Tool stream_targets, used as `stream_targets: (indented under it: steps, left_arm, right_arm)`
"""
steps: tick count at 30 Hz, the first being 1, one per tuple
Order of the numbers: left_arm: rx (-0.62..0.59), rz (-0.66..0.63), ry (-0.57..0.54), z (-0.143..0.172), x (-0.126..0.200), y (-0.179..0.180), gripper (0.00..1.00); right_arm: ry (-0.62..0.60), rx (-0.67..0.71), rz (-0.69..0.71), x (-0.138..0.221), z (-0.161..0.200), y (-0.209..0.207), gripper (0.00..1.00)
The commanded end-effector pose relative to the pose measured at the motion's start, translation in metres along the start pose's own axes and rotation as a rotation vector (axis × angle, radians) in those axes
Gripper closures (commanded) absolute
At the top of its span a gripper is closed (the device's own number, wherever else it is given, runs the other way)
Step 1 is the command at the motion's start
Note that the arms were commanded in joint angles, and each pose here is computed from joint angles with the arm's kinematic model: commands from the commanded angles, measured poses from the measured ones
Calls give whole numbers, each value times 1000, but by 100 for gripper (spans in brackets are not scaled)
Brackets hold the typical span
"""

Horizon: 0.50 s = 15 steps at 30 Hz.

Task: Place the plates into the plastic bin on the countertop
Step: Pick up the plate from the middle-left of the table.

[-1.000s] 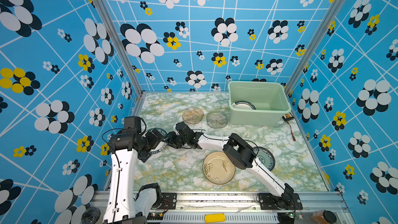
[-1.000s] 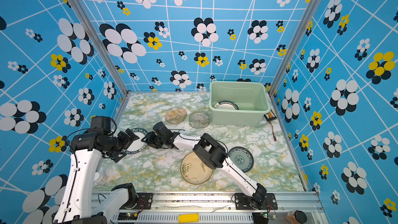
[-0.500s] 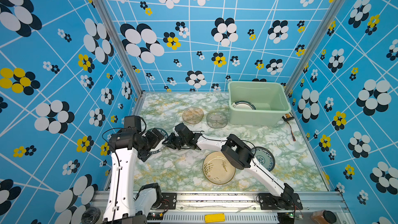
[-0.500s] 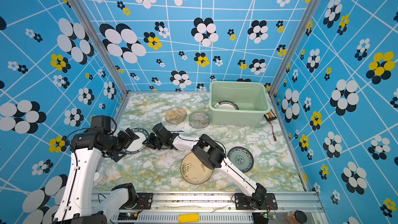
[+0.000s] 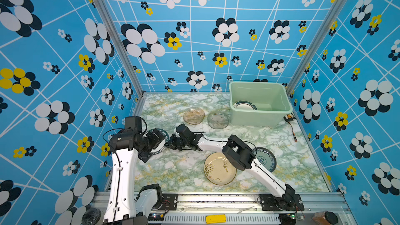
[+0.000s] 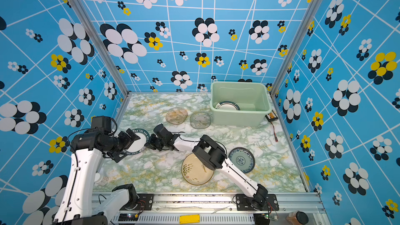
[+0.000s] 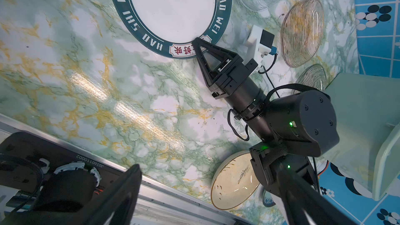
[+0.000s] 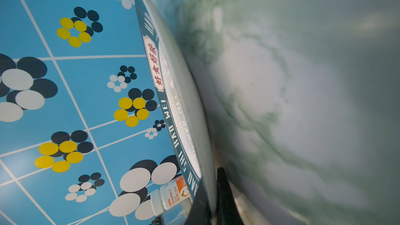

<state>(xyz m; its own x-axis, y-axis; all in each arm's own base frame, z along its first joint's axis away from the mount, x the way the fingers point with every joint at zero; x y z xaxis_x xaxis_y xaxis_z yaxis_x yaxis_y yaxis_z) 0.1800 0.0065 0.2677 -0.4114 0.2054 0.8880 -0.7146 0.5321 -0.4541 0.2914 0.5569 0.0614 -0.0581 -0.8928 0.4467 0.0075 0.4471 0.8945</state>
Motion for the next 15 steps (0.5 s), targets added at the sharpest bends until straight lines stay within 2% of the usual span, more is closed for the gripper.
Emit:
stream_targets:
  steps: [1,15]
  left_arm:
    - [-3,28,-11,-3,5,-5,1]
    - [2,44,-16,-3,6,-6,1]
  right_arm:
    - [33,-31,58,1,10,-16,100]
    - [16,-14,23,14,11,2,100]
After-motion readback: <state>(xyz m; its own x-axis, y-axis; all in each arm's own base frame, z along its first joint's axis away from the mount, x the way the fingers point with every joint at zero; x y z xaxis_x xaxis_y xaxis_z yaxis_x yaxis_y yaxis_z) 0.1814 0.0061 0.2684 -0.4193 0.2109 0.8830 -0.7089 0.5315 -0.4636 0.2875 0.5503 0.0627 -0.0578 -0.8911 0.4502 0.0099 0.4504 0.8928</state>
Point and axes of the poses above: each gripper's point midway between its finger pads, its own x axis back along the fingers, its own y axis along the line the jaws close on, z = x × y, the point moved 7 cm from there along x, back along the fingers, and after that the axes turned 4 degrees about x, right-handed, at the moved point
